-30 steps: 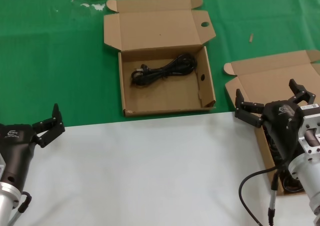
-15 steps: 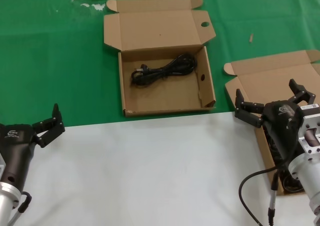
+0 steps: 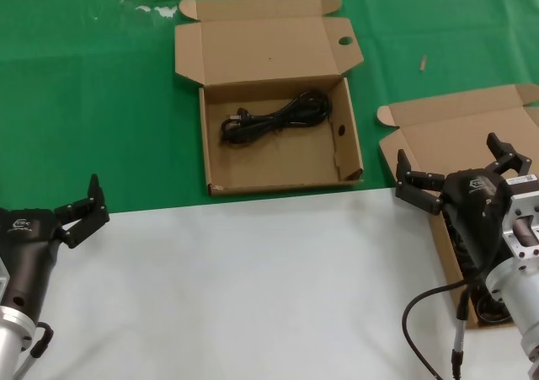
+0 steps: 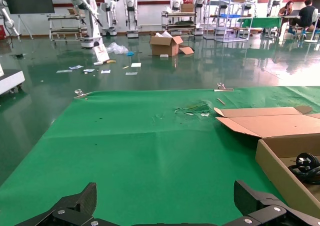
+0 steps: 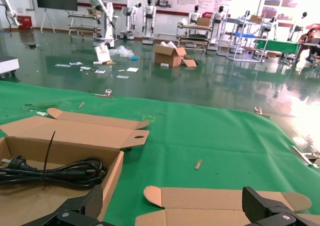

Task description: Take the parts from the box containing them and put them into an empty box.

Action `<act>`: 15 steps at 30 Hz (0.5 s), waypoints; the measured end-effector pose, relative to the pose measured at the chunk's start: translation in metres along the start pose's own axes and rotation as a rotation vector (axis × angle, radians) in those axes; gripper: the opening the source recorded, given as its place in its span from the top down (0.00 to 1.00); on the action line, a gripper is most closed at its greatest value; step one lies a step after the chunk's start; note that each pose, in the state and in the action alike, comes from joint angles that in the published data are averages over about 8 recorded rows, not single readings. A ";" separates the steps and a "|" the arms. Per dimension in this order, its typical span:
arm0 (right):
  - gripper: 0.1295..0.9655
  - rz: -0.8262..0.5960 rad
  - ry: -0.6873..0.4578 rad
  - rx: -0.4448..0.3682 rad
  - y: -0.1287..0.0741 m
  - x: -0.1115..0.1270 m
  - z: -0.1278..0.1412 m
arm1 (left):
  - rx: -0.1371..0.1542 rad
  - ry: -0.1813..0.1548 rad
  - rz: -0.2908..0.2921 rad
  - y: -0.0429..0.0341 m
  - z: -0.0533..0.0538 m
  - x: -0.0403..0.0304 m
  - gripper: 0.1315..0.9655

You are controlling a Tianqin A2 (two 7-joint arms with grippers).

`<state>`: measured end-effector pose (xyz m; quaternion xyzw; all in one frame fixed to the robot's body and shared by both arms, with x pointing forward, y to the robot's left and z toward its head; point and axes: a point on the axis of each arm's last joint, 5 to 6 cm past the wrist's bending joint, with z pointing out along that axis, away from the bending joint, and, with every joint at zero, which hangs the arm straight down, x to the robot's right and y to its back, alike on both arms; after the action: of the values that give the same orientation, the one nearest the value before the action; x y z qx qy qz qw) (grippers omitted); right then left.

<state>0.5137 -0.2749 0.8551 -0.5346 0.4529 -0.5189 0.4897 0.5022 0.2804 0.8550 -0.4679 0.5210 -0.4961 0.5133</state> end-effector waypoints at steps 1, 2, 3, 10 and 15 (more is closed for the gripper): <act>0.00 0.000 0.000 0.000 0.000 0.000 0.000 | 0.000 0.000 0.000 0.0000 0.000 0.0000 0.00; 0.00 0.000 0.000 0.000 0.000 0.000 0.000 | 0.000 0.000 0.000 0.0000 0.000 0.0000 0.00; 0.00 0.000 0.000 0.000 0.000 0.000 0.000 | 0.000 0.000 0.000 0.0000 0.000 0.0000 0.00; 0.00 0.000 0.000 0.000 0.000 0.000 0.000 | 0.000 0.000 0.000 0.0000 0.000 0.0000 0.00; 0.00 0.000 0.000 0.000 0.000 0.000 0.000 | 0.000 0.000 0.000 0.0000 0.000 0.0000 0.00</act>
<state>0.5137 -0.2749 0.8551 -0.5346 0.4529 -0.5189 0.4897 0.5022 0.2804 0.8550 -0.4679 0.5210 -0.4961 0.5133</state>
